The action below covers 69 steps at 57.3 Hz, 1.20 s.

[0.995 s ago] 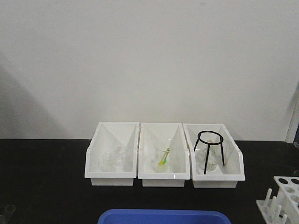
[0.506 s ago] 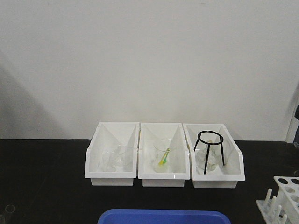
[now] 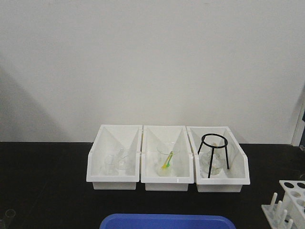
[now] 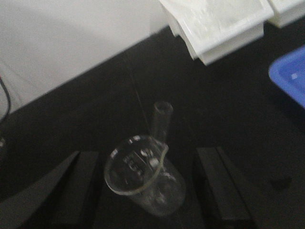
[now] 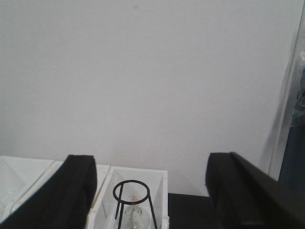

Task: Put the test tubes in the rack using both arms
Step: 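Close the left gripper on the glass tube and lift it out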

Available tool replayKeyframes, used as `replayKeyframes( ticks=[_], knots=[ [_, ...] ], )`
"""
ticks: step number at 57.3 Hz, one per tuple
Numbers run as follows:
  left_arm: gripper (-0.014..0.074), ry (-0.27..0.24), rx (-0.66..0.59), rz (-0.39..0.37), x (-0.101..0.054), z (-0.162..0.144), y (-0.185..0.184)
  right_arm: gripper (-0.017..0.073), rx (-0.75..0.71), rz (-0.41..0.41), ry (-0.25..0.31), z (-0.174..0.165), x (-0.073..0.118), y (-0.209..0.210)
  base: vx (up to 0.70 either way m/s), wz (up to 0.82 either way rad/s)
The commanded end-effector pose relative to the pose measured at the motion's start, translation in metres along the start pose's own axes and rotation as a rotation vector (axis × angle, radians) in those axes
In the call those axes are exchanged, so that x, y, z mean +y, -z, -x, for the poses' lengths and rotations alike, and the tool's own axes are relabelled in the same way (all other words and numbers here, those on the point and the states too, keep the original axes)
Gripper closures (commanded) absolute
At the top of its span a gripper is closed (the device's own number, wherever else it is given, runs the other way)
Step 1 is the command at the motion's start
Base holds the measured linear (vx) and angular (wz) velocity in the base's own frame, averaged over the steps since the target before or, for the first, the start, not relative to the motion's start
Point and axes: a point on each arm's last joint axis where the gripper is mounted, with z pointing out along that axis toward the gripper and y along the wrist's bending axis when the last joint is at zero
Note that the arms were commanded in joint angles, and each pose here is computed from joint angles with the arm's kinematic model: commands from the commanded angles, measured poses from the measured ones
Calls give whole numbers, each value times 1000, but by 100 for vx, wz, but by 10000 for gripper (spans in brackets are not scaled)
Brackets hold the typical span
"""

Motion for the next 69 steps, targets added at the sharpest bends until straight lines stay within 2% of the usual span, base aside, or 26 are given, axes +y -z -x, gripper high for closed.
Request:
replayKeyframes(
  ticks=[1, 11, 27, 37, 69],
  knots=[
    [105, -28, -124, 60, 0, 0, -6, 74, -117, -7, 10, 19, -2, 2, 0, 0],
    [105, -41, -209, 118, -5, -14, -26, 102, -106, -6, 10, 17, -2, -2, 0, 0],
    [105, -41, -222, 138, -3, -13, -59, 102, -100, -6, 10, 16, -1, -4, 0, 0],
    [105, 10, -213, 129, 0, -9, -77, 102, -100, -6, 10, 16, -1, -4, 0, 0],
    [105, -2, -194, 125, 8, 8, -125, 102, -98, -6, 10, 15, -1, -4, 0, 0]
  ],
)
